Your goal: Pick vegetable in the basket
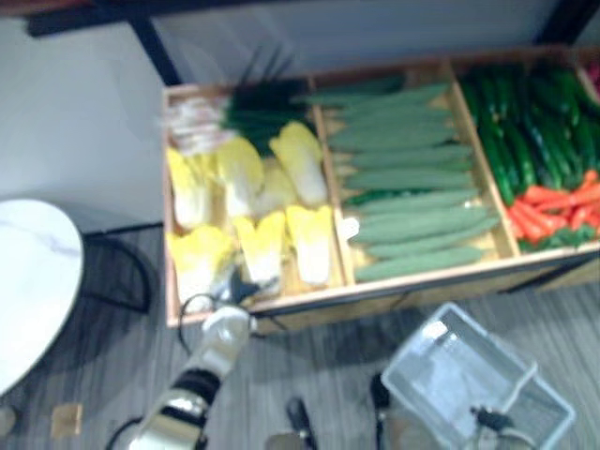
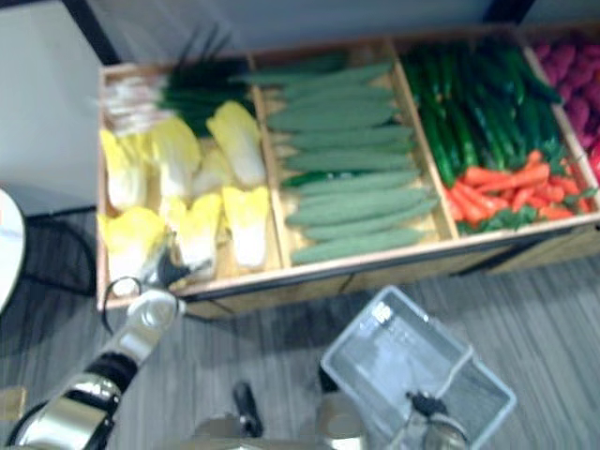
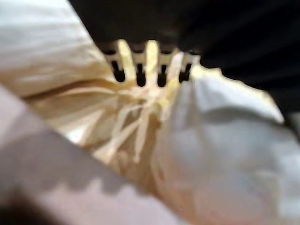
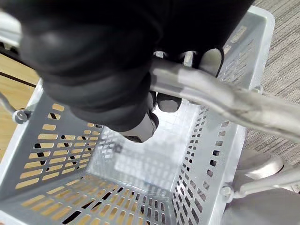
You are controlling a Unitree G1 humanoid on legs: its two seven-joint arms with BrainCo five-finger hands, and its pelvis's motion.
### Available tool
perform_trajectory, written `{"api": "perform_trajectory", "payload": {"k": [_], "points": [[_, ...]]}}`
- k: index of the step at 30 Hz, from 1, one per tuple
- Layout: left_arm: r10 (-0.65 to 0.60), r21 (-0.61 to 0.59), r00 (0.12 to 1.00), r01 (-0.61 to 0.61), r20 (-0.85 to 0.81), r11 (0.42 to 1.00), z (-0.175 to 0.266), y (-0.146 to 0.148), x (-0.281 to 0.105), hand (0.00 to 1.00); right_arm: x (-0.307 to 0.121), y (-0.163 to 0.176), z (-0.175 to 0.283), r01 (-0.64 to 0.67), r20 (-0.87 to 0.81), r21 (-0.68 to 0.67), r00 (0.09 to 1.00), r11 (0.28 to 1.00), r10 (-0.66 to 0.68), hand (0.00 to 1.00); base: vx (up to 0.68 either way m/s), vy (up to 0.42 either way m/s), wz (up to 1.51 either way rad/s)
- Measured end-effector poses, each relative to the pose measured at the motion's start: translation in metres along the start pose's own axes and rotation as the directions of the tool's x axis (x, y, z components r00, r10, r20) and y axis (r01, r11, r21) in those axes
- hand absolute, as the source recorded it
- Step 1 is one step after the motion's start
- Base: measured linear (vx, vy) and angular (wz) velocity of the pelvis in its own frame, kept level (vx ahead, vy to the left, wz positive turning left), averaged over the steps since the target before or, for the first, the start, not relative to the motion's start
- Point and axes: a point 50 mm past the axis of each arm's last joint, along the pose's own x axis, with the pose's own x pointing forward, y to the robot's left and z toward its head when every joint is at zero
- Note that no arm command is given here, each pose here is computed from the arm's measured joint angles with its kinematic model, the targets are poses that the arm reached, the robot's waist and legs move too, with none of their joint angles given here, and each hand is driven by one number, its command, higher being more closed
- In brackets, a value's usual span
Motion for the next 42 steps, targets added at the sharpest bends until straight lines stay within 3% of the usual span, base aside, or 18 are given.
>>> {"api": "perform_trajectory", "payload": {"k": [7, 8, 17, 26, 34, 42], "points": [[0.205, -0.085, 0.974, -0.197, 0.098, 0.977, 0.034, 0.026, 0.024, 0.0, 0.005, 0.011, 0.027, -0.039, 0.085, 0.013, 0.996, 0.999, 0.038, 1.0, -0.01, -0.022, -0.09], [0.236, -0.1, 0.966, -0.226, 0.105, 0.969, 0.037, 0.031, 0.027, 1.0, 0.005, 0.012, 0.03, -0.043, 0.097, 0.011, 0.994, 0.999, 0.042, 1.0, 0.0, 0.0, 0.0], [0.304, -0.198, 0.951, -0.287, 0.061, 0.937, 0.05, 0.053, 0.043, 1.0, 0.005, 0.021, 0.037, -0.074, 0.14, -0.016, 0.987, 0.997, 0.076, 1.0, -0.02, -0.008, -0.03], [0.27, -0.159, 0.963, -0.265, 0.011, 0.951, 0.039, 0.056, 0.047, 1.0, 0.005, 0.025, 0.036, -0.088, 0.14, -0.025, 0.986, 0.996, 0.09, 1.0, 0.0, 0.0, 0.0], [0.246, -0.143, 0.969, -0.244, -0.01, 0.959, 0.023, 0.046, 0.035, 1.0, 0.004, 0.017, 0.028, -0.069, 0.133, -0.008, 0.989, 0.998, 0.07, 1.0, 0.01, -0.004, 0.03], [0.3, -0.21, 0.95, -0.276, 0.089, 0.938, 0.017, 0.04, -0.002, 1.0, -0.009, -0.012, -0.016, 0.013, 0.043, 0.047, 0.999, 0.999, -0.015, 1.0, 0.01, -0.011, 0.12]]}}
